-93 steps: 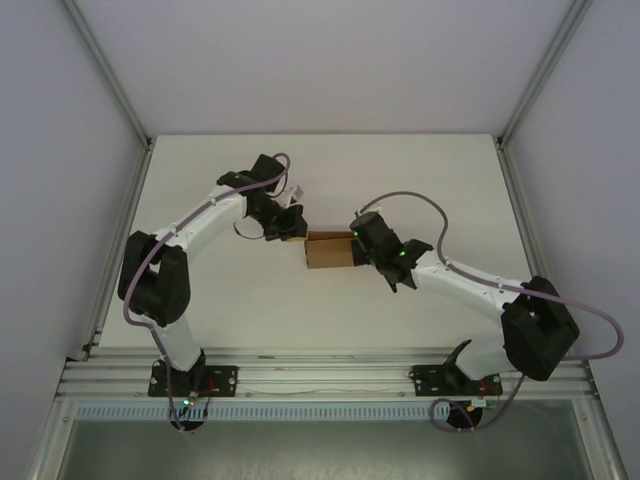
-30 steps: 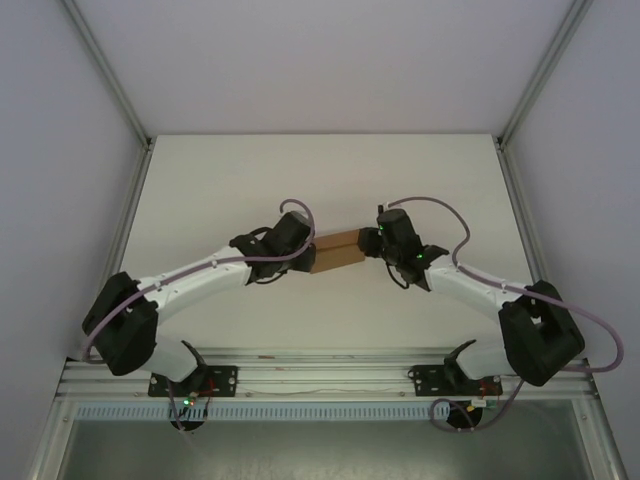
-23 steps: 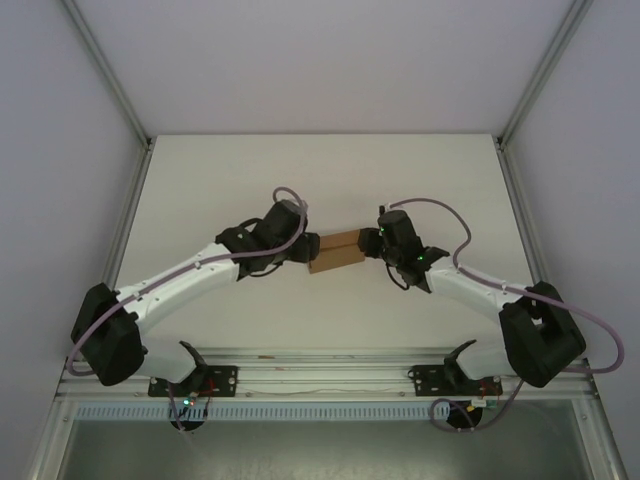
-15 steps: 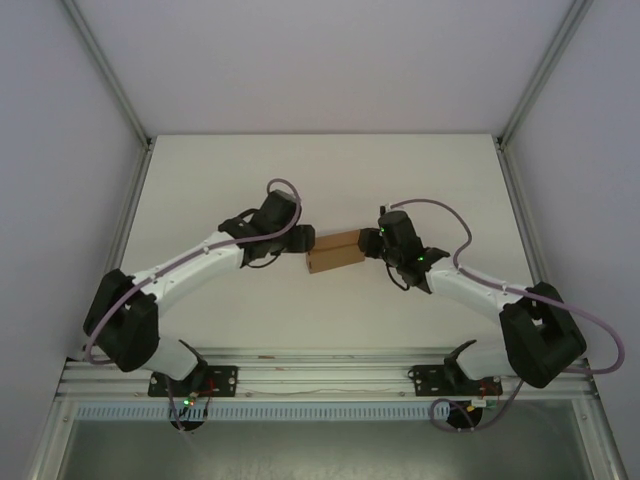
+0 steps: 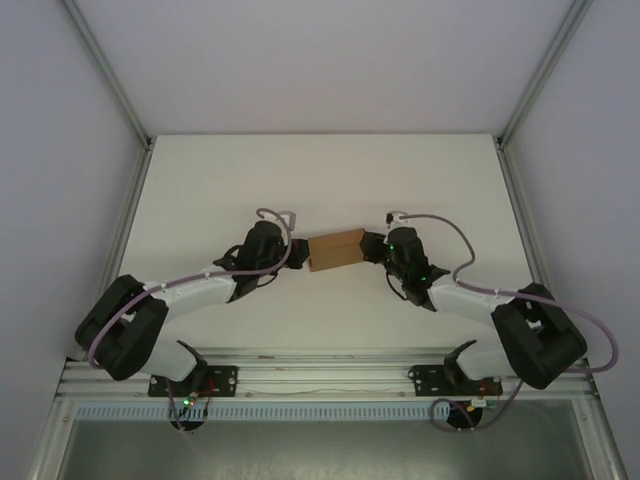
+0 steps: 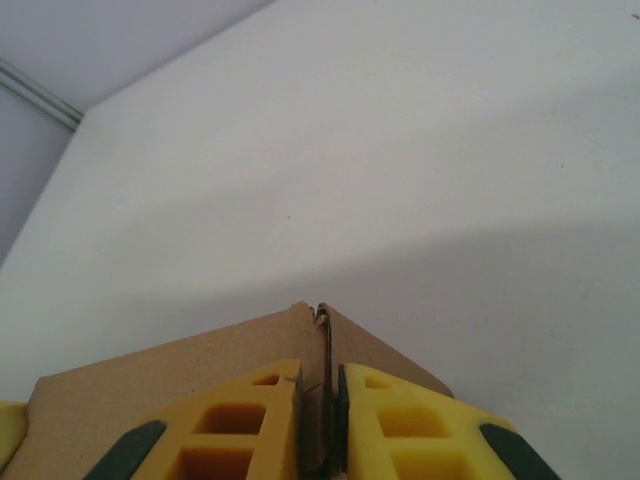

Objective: Assemble paper box

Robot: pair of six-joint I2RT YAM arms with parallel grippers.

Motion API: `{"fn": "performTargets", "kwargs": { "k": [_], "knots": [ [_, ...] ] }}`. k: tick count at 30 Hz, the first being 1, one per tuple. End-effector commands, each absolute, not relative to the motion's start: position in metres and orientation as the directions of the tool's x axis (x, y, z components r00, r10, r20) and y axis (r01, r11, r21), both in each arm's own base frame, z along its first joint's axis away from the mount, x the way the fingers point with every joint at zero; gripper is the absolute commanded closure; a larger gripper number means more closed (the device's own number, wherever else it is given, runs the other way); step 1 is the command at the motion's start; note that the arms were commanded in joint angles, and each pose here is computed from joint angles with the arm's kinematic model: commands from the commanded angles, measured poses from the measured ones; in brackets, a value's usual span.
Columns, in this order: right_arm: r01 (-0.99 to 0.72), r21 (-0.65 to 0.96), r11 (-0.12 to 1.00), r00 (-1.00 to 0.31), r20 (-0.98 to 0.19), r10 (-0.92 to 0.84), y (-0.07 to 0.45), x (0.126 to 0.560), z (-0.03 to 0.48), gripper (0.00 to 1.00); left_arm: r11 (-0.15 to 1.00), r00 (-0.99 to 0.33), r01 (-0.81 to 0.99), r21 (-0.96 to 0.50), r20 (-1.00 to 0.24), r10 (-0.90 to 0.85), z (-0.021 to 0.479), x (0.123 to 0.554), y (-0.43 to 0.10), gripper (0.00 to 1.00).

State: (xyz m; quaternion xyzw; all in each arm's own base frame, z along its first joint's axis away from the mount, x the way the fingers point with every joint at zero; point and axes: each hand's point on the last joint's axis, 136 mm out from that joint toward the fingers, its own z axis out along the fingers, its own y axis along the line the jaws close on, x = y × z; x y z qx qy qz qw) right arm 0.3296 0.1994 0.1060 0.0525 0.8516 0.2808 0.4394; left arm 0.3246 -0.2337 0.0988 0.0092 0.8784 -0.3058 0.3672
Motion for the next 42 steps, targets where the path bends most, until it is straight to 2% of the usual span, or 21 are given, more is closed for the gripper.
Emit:
{"fn": "performTargets", "kwargs": {
  "k": [1,5,8,11,13,14,16,18,20,23,26,29,33,34,37,42],
  "knots": [
    [-0.074,0.429,0.9,-0.809,-0.554,0.197,0.18,0.276,0.01,0.88,0.9,-0.897,0.145,-0.41,-0.439,-0.056,-0.005,0.267,-0.203,0.93],
    [-0.122,0.471,0.874,-0.784,-0.586,0.206,0.19,0.282,0.032,0.89,0.901,-0.868,0.176,-0.397,-0.493,-0.047,0.017,0.276,-0.205,0.9],
    [-0.139,0.454,0.88,-0.778,-0.599,0.186,0.195,0.292,0.052,0.89,0.898,-0.84,0.21,-0.387,-0.541,-0.036,0.042,0.288,-0.211,0.8],
    [-0.134,0.458,0.879,-0.759,-0.618,0.207,0.2,0.305,0.077,0.81,0.897,-0.816,0.223,-0.381,-0.577,-0.042,0.075,0.307,-0.219,0.58],
    [-0.149,0.464,0.873,-0.726,-0.651,0.223,0.203,0.316,0.101,0.67,0.905,-0.795,0.22,-0.364,-0.605,-0.05,0.1,0.321,-0.222,0.54],
    [-0.161,0.466,0.87,-0.707,-0.67,0.227,0.205,0.32,0.114,0.6,0.909,-0.779,0.23,-0.349,-0.625,-0.043,0.113,0.328,-0.224,0.47],
    [-0.203,0.447,0.871,-0.668,-0.713,0.21,0.208,0.329,0.143,0.45,0.924,-0.744,0.224,-0.311,-0.667,-0.044,0.139,0.341,-0.221,0.26],
    [-0.241,0.408,0.881,-0.632,-0.754,0.176,0.21,0.336,0.171,0.37,0.949,-0.712,0.187,-0.256,-0.701,-0.048,0.162,0.352,-0.21,0.01],
    [-0.291,0.364,0.885,-0.604,-0.787,0.125,0.213,0.341,0.193,0.28,0.965,-0.687,0.149,-0.215,-0.725,-0.055,0.183,0.36,-0.198,0.0],
    [-0.396,0.289,0.872,-0.544,-0.838,0.03,0.224,0.348,0.219,0.0,0.978,-0.654,0.084,-0.189,-0.751,-0.089,0.204,0.367,-0.175,0.0],
    [-0.64,0.16,0.752,-0.471,-0.855,-0.219,0.254,0.337,0.23,0.0,0.979,-0.634,0.009,-0.201,-0.759,-0.15,0.209,0.37,-0.144,0.0],
    [-0.882,0.005,0.472,-0.292,-0.791,-0.537,0.274,0.307,0.219,0.0,0.975,-0.628,-0.092,-0.203,-0.748,-0.215,0.203,0.368,-0.105,0.0],
    [-0.992,-0.084,0.091,-0.019,-0.626,-0.78,0.272,0.276,0.194,0.0,0.946,-0.612,-0.246,-0.213,-0.723,-0.322,0.188,0.353,-0.054,0.0],
    [-0.995,-0.096,0.029,0.031,-0.573,-0.819,0.269,0.275,0.186,0.0,0.936,-0.604,-0.273,-0.221,-0.718,-0.346,0.183,0.348,-0.046,0.0],
    [-0.993,-0.11,-0.048,0.091,-0.421,-0.903,0.265,0.284,0.158,0.0,0.911,-0.59,-0.339,-0.234,-0.702,-0.399,0.167,0.332,-0.029,0.0],
    [-0.982,-0.175,-0.069,0.111,-0.246,-0.963,0.267,0.32,0.112,0.0,0.894,-0.594,-0.388,-0.224,-0.68,-0.429,0.148,0.317,-0.019,0.0]
  ]
}}
